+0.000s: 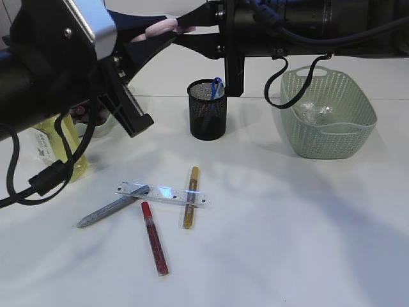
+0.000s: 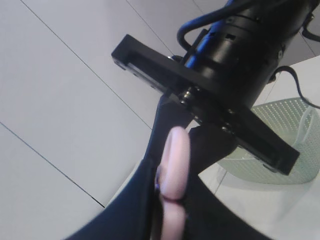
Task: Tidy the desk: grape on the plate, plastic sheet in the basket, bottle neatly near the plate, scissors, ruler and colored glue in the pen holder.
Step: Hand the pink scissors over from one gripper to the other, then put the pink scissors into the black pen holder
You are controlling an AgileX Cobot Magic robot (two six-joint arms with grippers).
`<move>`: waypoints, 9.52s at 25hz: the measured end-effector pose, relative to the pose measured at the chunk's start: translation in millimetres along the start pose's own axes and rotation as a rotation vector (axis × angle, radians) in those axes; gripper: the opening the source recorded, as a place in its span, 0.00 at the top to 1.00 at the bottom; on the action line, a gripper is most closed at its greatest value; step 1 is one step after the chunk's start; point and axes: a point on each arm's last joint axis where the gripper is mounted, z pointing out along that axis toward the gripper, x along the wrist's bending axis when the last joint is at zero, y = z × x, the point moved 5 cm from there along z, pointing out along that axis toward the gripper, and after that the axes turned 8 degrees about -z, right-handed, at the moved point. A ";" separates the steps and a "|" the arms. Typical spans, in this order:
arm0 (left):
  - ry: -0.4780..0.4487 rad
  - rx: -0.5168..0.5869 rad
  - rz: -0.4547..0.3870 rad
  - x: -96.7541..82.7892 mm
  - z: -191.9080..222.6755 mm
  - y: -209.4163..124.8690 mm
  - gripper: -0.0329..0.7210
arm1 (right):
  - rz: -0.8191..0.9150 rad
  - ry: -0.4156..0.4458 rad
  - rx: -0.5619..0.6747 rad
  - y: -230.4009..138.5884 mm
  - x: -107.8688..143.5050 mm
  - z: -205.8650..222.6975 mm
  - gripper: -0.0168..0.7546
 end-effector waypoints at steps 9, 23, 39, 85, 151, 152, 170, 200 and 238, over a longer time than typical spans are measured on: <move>0.005 -0.002 -0.005 0.7 0.0 0.2 0.89 | -0.019 0.003 -0.001 0.2 0.4 0.0 0.81; 0.013 -0.006 -0.015 1.8 0.0 0.8 0.89 | -0.046 0.001 -0.007 1.0 0.1 0.0 0.68; 0.020 -0.016 -0.016 2.8 -0.1 2.3 0.89 | -0.059 -0.003 -0.009 2.9 -3.0 1.5 0.46; 0.211 0.101 -0.260 29.6 0.6 -27.8 0.90 | -0.425 0.032 -0.021 13.8 12.0 -8.0 0.43; 0.020 0.519 -0.887 65.6 122.3 -51.8 0.89 | -0.963 -1.540 0.258 81.1 -33.3 -148.2 0.44; 0.012 0.529 -0.875 65.4 127.2 -55.7 0.89 | -0.966 -1.548 0.258 81.7 -33.1 -149.1 0.44; -0.029 0.663 -0.784 38.7 175.9 -134.7 0.89 | -0.993 -1.614 0.252 86.9 -31.1 -156.7 0.44; 0.013 0.647 -0.777 35.0 184.0 -154.8 0.89 | -0.983 -1.625 0.272 90.3 -39.0 -154.6 0.44; -0.014 0.692 -0.786 27.0 195.5 -177.6 0.88 | -0.984 -1.629 0.272 90.6 -38.9 -155.0 0.44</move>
